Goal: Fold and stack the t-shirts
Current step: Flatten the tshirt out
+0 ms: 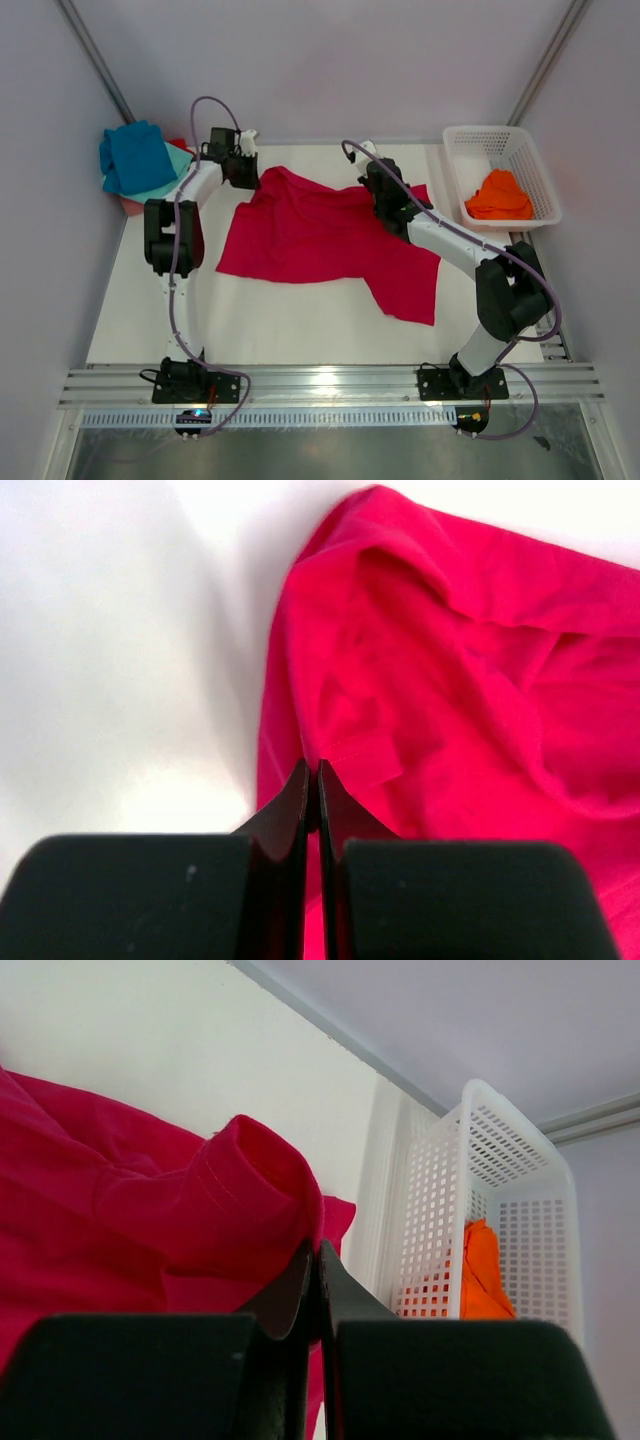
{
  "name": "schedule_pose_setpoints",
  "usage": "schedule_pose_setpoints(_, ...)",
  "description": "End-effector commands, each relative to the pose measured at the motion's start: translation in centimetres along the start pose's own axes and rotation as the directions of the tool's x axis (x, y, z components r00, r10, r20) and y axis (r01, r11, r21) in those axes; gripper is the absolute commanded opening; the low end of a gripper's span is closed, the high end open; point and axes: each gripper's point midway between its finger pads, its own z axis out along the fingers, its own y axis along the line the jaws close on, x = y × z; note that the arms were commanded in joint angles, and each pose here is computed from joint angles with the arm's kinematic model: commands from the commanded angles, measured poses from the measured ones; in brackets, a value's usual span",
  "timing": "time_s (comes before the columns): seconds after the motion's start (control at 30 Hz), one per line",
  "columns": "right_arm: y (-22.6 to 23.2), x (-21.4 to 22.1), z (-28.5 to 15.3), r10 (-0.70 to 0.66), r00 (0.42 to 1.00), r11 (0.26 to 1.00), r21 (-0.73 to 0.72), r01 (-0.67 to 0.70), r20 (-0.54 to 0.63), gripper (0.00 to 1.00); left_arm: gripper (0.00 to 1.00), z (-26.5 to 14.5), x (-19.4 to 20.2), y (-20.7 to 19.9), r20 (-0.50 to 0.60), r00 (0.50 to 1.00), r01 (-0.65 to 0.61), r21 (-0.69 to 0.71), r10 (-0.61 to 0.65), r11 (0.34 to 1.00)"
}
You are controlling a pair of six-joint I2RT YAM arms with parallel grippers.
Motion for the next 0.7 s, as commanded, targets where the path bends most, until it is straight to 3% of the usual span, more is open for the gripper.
schedule_pose_setpoints(0.0, -4.1, -3.9, -0.7, 0.031, 0.995, 0.994, 0.1, -0.04, 0.091, 0.03, 0.0, -8.4, -8.1, 0.3, 0.171, 0.975, -0.113, -0.164, 0.141, 0.98)
schedule_pose_setpoints(0.2, -10.0, -7.5, -2.5, -0.072, 0.985, 0.96, 0.277, 0.027, 0.155, 0.03, 0.0, -19.5, -13.2, 0.7, 0.288, 0.933, -0.11, -0.339, 0.214, 0.934)
schedule_pose_setpoints(0.33, -13.7, -9.8, -4.4, -0.132, 0.97, 0.914, 0.405, 0.04, 0.202, 0.03, 0.0, -25.7, -14.0, -0.3, 0.346, 0.899, -0.108, -0.42, 0.269, 0.901)
schedule_pose_setpoints(0.53, -18.3, -10.8, -6.7, -0.199, 0.958, 0.845, 0.531, 0.061, 0.207, 0.03, 0.0, -31.7, -12.8, -1.6, 0.371, 0.873, -0.105, -0.489, 0.316, 0.866)
schedule_pose_setpoints(0.67, -20.4, -10.7, -7.7, -0.194, 0.958, 0.825, 0.564, 0.044, 0.21, 0.03, 0.0, -33.2, -11.7, -1.7, 0.366, 0.869, -0.106, -0.522, 0.335, 0.846)
